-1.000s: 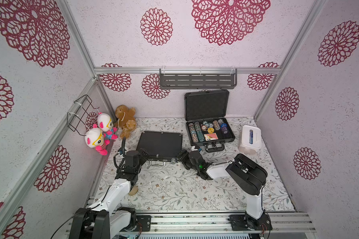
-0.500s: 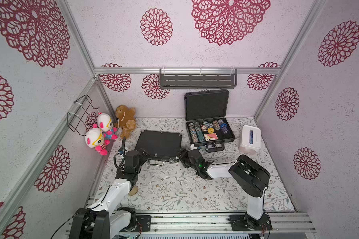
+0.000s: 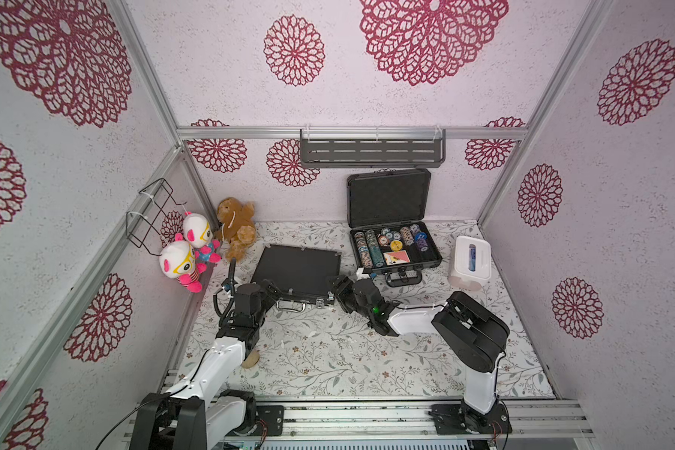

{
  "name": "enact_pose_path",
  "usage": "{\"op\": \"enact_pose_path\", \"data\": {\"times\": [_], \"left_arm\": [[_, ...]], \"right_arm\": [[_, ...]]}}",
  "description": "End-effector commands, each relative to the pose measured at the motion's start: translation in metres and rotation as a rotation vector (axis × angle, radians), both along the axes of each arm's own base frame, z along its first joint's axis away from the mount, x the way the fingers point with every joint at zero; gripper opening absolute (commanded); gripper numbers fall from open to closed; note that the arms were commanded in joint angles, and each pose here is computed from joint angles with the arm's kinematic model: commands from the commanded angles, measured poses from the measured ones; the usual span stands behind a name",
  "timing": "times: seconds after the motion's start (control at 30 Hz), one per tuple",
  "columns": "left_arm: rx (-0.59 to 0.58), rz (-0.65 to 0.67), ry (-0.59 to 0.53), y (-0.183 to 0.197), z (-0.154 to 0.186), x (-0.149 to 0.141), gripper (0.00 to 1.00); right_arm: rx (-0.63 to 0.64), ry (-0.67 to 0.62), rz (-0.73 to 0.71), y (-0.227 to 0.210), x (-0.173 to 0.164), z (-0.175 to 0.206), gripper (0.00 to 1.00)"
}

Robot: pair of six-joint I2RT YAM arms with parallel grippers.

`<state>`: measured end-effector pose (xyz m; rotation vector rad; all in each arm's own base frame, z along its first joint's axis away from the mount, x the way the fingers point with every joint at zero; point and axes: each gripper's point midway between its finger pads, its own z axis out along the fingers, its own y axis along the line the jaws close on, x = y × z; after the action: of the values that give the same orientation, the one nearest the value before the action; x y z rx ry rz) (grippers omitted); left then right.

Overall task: Open the poker set cases
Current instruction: Adjust the poker set case at the center of the board, then open the case lid on the poker set case.

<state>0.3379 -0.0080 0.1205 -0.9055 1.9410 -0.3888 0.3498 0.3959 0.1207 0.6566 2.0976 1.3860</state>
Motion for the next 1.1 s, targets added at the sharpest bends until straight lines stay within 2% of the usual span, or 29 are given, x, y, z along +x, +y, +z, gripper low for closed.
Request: {"op": "enact_pose_path", "data": {"times": [0.0, 0.13, 0.27, 0.53, 0.67, 0.9, 1.07], "left_arm": [[0.004, 0.03, -0.028, 0.007, 0.005, -0.002, 0.97], [0.004, 0.041, -0.028, 0.008, 0.004, -0.003, 0.97], [0.01, 0.064, -0.018, 0.013, 0.002, -0.005, 0.97], [0.013, 0.069, -0.017, 0.014, 0.002, -0.005, 0.97], [0.014, 0.071, -0.016, 0.014, 0.002, -0.005, 0.97], [0.013, 0.074, -0.017, 0.015, 0.003, -0.005, 0.97], [0.006, 0.066, -0.013, 0.014, 0.001, -0.005, 0.97]], "right_arm": [[0.066, -0.121, 0.035, 0.011, -0.005, 0.063, 0.78], [0.011, -0.126, 0.042, 0.01, -0.008, 0.06, 0.79], [-0.057, -0.105, 0.058, 0.012, -0.024, 0.035, 0.8], [-0.122, -0.095, 0.143, 0.047, -0.055, -0.004, 0.82], [-0.102, -0.079, 0.14, 0.053, -0.054, -0.017, 0.82], [-0.162, -0.058, 0.122, 0.053, -0.049, -0.039, 0.84], [-0.143, -0.076, 0.102, 0.055, -0.041, -0.041, 0.84]]}}
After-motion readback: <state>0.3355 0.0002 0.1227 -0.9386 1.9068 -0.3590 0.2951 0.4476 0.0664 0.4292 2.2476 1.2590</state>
